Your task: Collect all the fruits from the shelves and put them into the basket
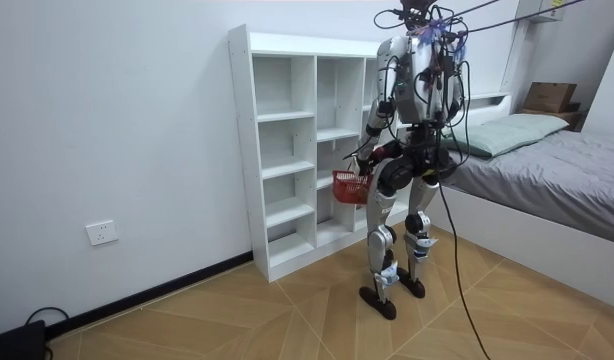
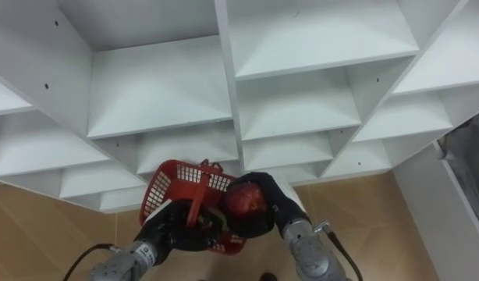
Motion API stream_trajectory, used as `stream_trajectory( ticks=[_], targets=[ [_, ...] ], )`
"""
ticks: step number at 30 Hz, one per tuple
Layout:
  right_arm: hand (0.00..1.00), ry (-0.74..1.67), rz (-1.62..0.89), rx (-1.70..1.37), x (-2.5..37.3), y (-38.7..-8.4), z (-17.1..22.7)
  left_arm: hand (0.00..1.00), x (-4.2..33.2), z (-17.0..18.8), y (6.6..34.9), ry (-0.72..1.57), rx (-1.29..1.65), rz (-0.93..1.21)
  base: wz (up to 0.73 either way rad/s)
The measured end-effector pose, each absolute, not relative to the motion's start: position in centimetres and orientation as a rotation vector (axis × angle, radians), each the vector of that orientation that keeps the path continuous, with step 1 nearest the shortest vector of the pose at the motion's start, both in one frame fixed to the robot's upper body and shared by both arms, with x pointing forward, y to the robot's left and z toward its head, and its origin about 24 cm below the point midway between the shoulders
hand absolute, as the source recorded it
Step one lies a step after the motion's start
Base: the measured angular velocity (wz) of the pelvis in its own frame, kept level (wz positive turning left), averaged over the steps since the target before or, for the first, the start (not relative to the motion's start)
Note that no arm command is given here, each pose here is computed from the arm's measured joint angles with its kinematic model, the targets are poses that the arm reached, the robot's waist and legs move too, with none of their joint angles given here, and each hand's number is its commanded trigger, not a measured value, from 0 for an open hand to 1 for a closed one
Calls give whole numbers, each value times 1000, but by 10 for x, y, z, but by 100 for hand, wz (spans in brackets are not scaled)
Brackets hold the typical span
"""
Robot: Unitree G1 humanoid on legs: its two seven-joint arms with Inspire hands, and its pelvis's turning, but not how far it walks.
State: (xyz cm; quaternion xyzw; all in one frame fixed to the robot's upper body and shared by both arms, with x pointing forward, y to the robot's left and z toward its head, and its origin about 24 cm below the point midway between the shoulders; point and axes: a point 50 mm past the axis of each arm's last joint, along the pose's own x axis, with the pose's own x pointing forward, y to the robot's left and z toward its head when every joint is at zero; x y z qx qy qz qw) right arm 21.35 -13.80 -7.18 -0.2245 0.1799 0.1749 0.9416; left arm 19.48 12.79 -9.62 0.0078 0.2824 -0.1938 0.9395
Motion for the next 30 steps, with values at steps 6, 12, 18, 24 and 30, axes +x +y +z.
stream_trajectory(
  ticks=[6,12,18,24,30],
  targets=[
    [100,371,336,-481,214,-146,-72,100,194,-96,127,578,9,-422,0],
    [100,386,308,-486,216,-150,-75,100,194,-96,126,578,-24,-436,0],
    [100,408,305,-494,215,-152,-79,100,194,-95,125,577,-30,-462,-2],
    [100,406,300,-496,216,-153,-78,100,195,-95,124,576,-38,-464,0],
    [100,422,299,-507,220,-154,-81,100,194,-95,121,578,-39,-481,0]
  ],
)
